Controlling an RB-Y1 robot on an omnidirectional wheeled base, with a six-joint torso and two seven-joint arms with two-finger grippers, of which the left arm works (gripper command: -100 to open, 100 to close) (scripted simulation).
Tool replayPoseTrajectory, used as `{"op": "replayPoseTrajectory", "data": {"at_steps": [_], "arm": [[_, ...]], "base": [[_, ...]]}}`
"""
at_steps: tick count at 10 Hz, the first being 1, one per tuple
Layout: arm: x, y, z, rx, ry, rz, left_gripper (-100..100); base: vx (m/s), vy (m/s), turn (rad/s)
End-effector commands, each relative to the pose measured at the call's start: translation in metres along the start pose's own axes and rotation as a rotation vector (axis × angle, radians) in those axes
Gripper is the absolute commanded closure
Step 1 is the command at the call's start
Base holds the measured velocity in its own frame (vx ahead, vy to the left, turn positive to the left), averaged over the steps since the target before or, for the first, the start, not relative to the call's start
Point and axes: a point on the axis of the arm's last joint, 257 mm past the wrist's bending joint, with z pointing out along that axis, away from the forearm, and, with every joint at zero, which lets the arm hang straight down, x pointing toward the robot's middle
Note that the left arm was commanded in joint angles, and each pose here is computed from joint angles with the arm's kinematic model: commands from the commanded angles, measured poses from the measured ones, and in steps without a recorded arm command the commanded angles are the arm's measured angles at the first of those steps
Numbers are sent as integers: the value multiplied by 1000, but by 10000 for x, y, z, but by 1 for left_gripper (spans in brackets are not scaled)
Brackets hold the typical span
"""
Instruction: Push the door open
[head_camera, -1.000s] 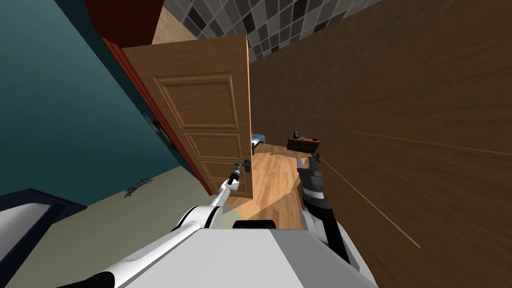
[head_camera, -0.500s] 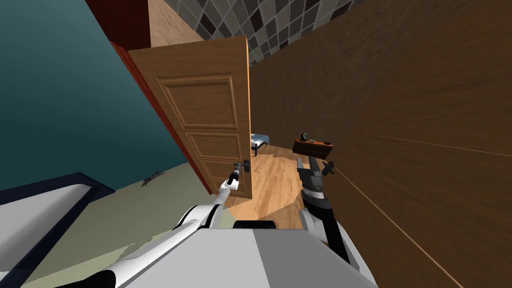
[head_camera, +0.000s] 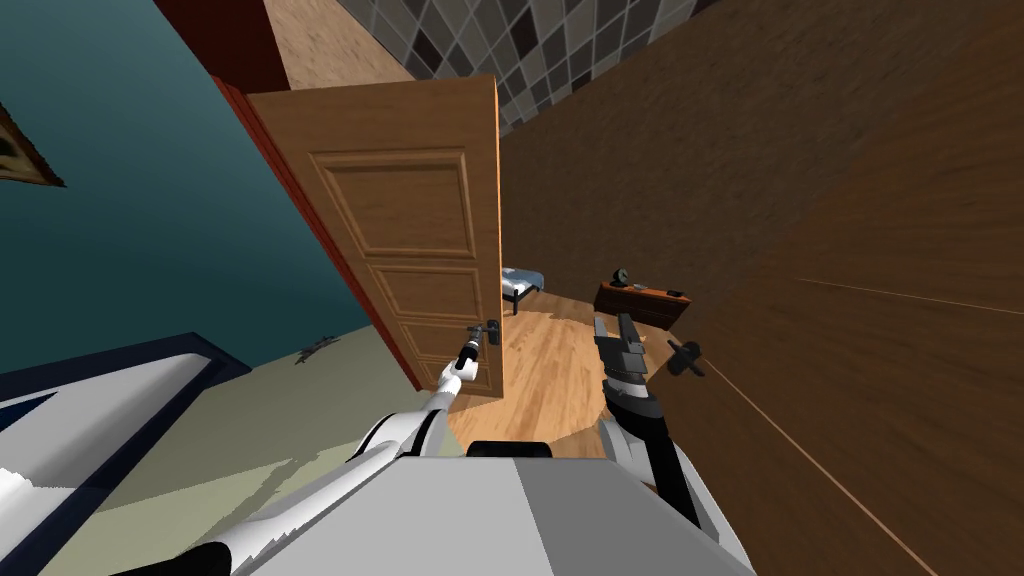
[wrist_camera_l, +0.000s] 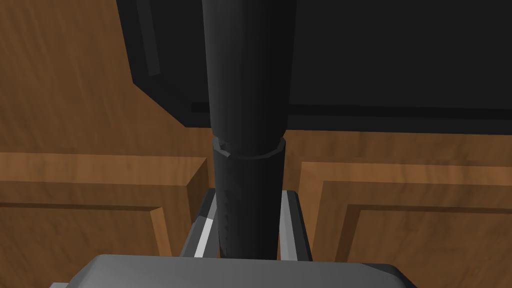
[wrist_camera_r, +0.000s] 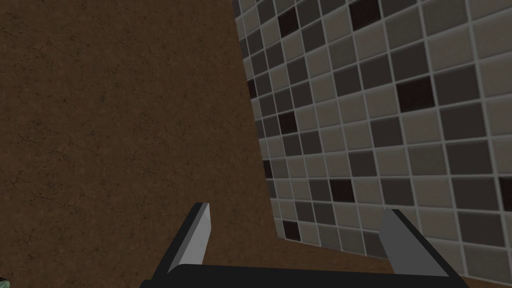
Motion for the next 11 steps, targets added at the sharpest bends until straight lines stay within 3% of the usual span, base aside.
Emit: {"op": "replayPoseTrajectory", "data": {"at_steps": [1, 2, 6, 8, 11], "arm": [[0, 0, 0, 0, 0, 0, 100], [-136, -19, 4, 4, -20, 5, 100], [-379, -22, -8, 4, -57, 10, 100], [-419, -23, -11, 4, -64, 11, 100], [-729, -26, -44, 4, -115, 13, 100]], "base": [[67, -28, 38], [132, -30, 30], [162, -70, 35], [145, -75, 38], [175, -97, 57]]}}
